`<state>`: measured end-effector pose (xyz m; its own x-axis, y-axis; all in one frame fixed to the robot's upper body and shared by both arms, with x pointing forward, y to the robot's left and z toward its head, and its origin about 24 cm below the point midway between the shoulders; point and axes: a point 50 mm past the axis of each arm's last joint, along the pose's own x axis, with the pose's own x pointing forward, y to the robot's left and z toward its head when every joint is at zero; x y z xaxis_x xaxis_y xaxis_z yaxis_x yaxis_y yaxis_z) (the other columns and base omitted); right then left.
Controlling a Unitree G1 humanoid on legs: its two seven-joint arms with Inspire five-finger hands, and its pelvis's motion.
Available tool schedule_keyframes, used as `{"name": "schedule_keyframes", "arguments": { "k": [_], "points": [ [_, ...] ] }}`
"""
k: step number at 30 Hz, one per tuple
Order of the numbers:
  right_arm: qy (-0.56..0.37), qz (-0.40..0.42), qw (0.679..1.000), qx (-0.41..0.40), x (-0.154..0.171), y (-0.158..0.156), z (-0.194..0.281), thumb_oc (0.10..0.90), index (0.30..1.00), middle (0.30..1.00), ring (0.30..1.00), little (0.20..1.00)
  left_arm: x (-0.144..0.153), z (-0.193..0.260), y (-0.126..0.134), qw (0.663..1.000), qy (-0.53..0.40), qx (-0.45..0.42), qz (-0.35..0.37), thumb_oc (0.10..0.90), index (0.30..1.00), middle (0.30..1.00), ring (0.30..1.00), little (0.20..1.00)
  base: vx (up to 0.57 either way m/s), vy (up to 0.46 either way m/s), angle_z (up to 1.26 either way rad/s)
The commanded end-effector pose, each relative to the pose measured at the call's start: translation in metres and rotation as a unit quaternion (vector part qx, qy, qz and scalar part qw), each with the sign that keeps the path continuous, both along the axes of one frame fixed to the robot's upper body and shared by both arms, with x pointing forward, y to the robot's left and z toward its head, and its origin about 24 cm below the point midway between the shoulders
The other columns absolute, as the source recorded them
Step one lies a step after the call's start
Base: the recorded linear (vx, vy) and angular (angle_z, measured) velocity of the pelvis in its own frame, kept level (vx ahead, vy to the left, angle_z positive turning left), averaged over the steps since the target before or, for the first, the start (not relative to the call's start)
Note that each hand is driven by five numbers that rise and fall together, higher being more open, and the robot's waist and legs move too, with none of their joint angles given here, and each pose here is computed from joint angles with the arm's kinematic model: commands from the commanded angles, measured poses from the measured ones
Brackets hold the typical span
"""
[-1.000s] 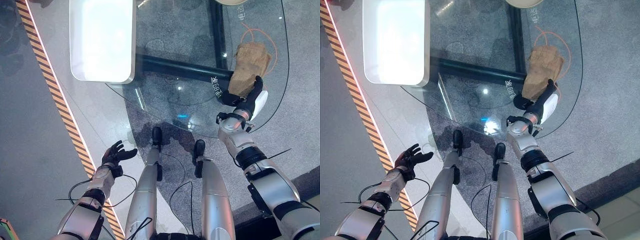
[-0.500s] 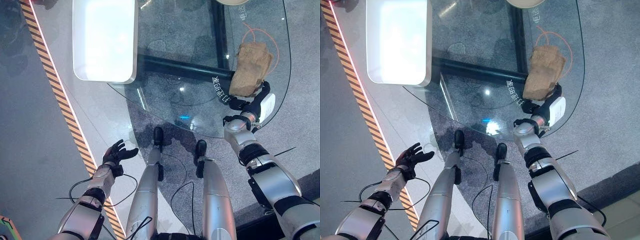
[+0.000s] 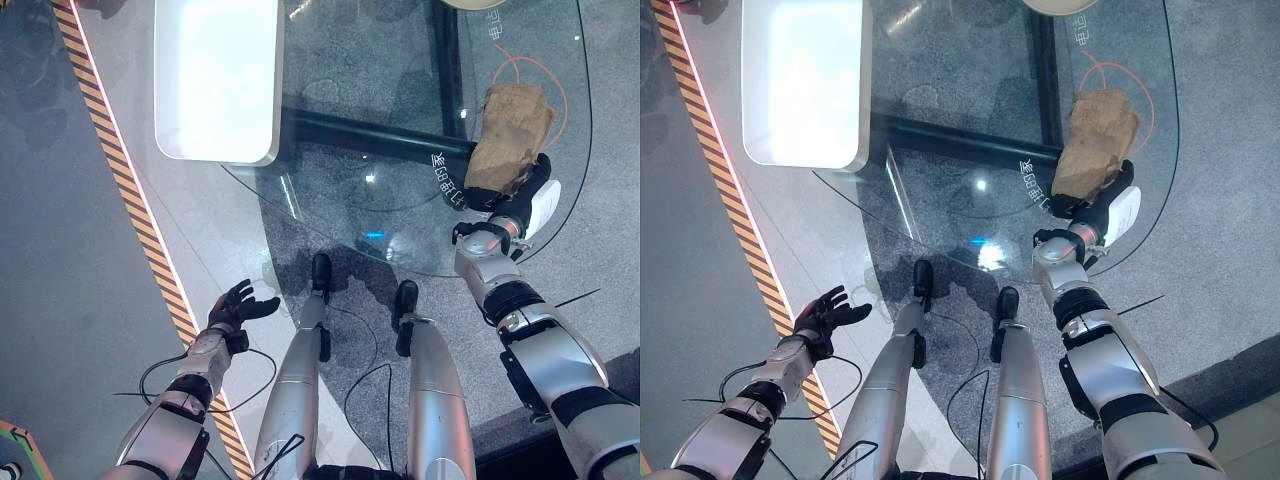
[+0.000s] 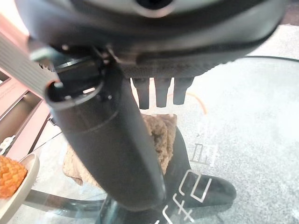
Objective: Wipe the table with a cloth and put it in the basket.
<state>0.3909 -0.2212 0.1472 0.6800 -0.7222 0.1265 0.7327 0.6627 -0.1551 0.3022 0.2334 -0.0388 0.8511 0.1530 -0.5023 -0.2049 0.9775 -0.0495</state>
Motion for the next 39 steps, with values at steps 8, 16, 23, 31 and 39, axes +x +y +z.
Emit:
{"name": "schedule_keyframes", "arguments": {
  "k": [8, 16, 23, 31, 39],
  "points": [
    [-0.075, 0.114, 0.99, -0.027, 0.01, 0.043, 0.057, 0.8, 0.9, 0.9, 0.9, 0.9, -0.011, -0.009, 0.009, 1.0, 0.013, 0.007, 0.009, 0.8, 0.9, 0.9, 0.9, 0.9, 0.0, 0.0, 0.0],
    [-0.056, 0.14, 0.987, -0.049, 0.009, 0.058, 0.057, 0.8, 0.9, 0.9, 0.9, 0.9, -0.013, -0.012, 0.006, 1.0, 0.015, 0.004, 0.005, 0.8, 0.9, 0.9, 0.9, 0.9, 0.0, 0.0, 0.0],
    [-0.016, 0.125, 0.987, -0.099, 0.013, 0.052, 0.057, 0.8, 0.9, 0.9, 0.9, 0.9, -0.013, -0.012, 0.003, 1.0, 0.017, 0.004, 0.001, 0.8, 0.9, 0.9, 0.9, 0.9, 0.0, 0.0, 0.0],
    [0.036, 0.081, 0.987, -0.136, 0.019, 0.026, 0.055, 0.665, 0.785, 0.785, 0.785, 0.765, -0.012, -0.012, 0.003, 1.0, 0.021, 0.006, -0.008, 0.8, 0.9, 0.9, 0.9, 0.9, 0.0, 0.0, 0.0],
    [0.062, 0.064, 0.984, -0.155, 0.02, 0.009, 0.054, 0.1, 0.3, 0.3, 0.3, 0.2, -0.008, -0.008, 0.007, 1.0, 0.021, 0.009, -0.013, 0.8, 0.9, 0.9, 0.9, 0.9, 0.0, 0.0, 0.0]
  ]
}}
